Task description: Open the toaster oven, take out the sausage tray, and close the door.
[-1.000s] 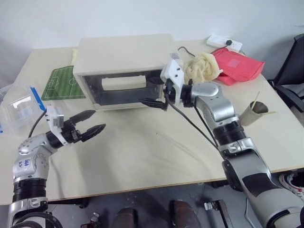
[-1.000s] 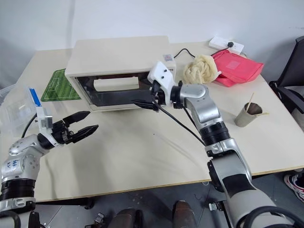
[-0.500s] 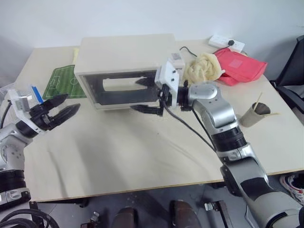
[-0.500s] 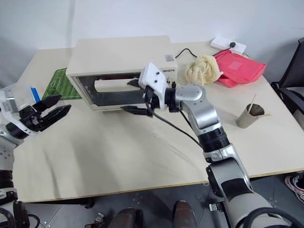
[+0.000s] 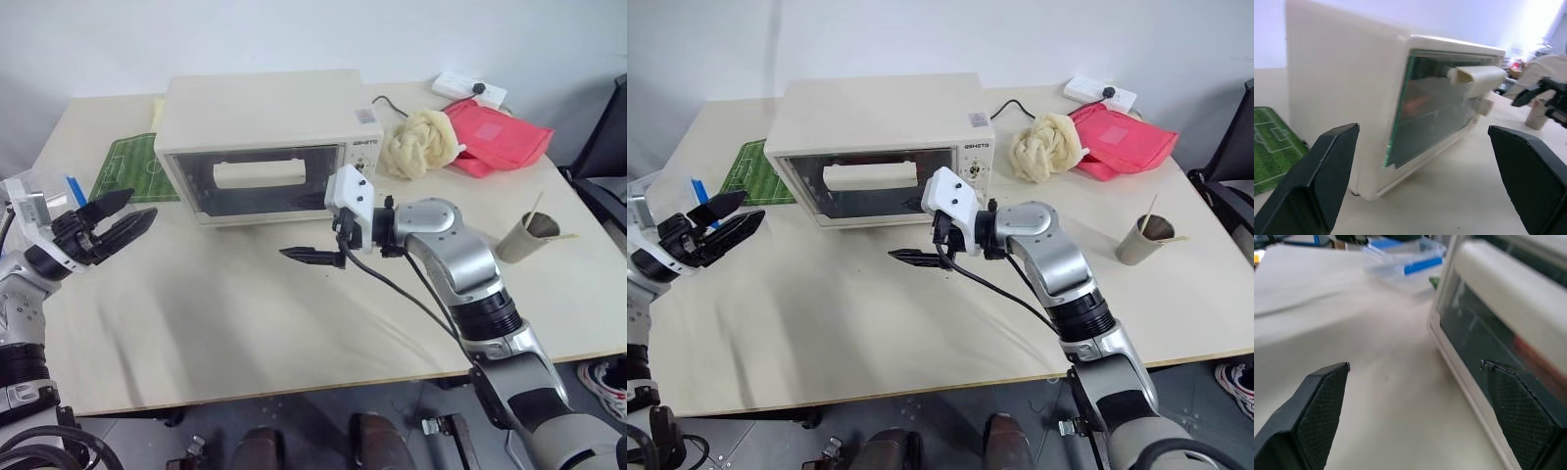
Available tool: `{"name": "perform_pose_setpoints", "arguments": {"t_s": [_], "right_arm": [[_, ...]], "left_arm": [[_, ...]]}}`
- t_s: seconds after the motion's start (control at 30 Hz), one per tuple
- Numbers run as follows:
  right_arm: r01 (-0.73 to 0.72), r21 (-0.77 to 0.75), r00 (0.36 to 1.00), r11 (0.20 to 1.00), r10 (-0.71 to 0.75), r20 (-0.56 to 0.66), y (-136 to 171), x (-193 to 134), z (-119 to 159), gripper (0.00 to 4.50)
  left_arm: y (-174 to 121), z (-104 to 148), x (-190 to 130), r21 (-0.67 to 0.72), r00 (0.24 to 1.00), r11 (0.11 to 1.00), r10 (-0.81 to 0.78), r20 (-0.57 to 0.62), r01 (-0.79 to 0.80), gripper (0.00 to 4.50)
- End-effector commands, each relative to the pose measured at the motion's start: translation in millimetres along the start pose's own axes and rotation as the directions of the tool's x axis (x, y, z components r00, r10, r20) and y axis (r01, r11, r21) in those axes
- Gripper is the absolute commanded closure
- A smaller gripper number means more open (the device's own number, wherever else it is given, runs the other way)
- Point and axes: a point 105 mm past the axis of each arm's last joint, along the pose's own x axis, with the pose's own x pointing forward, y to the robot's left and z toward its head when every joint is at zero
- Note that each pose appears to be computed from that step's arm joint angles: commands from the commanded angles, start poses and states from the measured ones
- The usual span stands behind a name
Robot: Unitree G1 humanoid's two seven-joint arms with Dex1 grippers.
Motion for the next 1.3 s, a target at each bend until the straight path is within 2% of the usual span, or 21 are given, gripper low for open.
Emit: {"name": "perform_pose_setpoints", "arguments": {"t_s": [0.03,0.2,0.43,0.53,0.73,0.9,1.2,1.3], "right_arm": [[0.038,-0.026,0.999,0.999,-0.038,0.008,-13,-5,2,0.04],[0.095,-0.038,0.995,0.995,-0.094,0.011,-40,0,2,0.04],[0.104,-0.09,0.992,0.991,-0.097,0.078,-57,15,24,0.04],[0.055,-0.097,0.991,0.994,-0.042,0.126,-49,16,37,0.04],[-0.089,-0.137,0.987,0.987,0.106,0.124,-15,16,43,0.04],[-0.164,-0.142,0.979,0.976,0.179,0.099,9,15,37,0.04],[-0.191,-0.129,0.978,0.973,0.201,0.063,28,19,20,0.04],[-0.192,-0.121,0.978,0.974,0.199,0.053,32,19,15,0.0]], "left_arm": [[-12,-1,1,0.05,0.996,0.996,-0.077,-0.036,0.079,0.0],[-16,-8,1,0.066,0.991,0.992,-0.104,-0.079,0.109,0.0],[-10,5,2,0.093,0.998,0.994,-0.063,-0.003,0.063,0.0],[-8,10,-2,0.092,0.999,0.995,-0.047,0.005,0.047,0.0],[-4,13,-8,0.078,1.0,0.997,-0.019,0.008,0.019,0.0],[4,23,-5,0.09,1.0,0.996,0.002,0.01,-0.002,0.0],[17,41,6,0.114,1.0,0.993,0.008,0.011,-0.009,0.0],[13,43,11,0.094,0.998,0.994,-0.052,0.025,0.049,0.57]]}}
